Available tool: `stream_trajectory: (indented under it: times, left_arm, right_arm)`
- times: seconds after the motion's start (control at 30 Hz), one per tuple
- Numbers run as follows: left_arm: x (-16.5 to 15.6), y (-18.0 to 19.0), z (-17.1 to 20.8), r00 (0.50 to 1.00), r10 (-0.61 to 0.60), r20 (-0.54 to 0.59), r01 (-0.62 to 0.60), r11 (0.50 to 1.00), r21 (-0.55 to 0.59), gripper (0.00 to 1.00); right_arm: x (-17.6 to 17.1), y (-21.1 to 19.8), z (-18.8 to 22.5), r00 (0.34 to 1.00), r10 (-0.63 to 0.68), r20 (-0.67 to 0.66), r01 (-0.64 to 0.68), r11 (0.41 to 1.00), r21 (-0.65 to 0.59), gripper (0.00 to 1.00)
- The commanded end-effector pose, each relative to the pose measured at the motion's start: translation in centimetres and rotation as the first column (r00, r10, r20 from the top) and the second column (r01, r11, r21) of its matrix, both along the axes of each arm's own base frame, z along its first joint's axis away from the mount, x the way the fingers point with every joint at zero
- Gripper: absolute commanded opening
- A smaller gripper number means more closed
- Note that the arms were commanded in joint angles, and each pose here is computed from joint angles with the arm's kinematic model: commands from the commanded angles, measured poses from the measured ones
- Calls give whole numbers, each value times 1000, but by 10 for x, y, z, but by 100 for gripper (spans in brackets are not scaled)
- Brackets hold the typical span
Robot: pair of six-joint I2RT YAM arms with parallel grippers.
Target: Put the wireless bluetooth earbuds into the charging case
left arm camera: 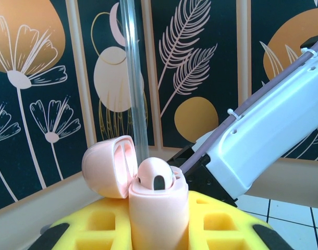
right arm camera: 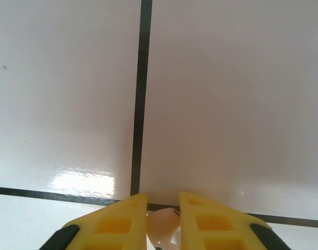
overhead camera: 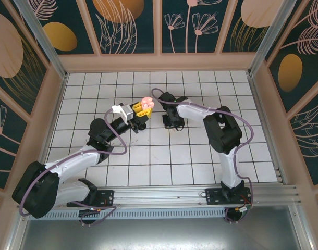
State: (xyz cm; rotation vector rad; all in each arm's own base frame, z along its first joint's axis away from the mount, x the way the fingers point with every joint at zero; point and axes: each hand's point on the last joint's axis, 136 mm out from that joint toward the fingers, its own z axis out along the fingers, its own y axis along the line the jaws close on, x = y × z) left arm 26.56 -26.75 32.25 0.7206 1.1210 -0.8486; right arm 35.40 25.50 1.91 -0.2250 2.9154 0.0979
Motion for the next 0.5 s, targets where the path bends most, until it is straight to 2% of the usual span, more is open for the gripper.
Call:
stream_trajectory:
  times: [0.0,0.3,0.47]
  left_arm:
    - [-3,-1,16,999,-12,30,13,1000,-27,0]
    - [-2,0,17,999,-2,35,3,1000,-27,0]
    - [-1,2,13,999,21,50,-20,1000,-21,0]
  right_arm:
    - [1,-11,14,999,-25,34,25,1000,2,17]
    - [6,-8,86,985,-66,159,43,988,145,17]
    - [9,-8,145,962,-106,250,38,964,262,16]
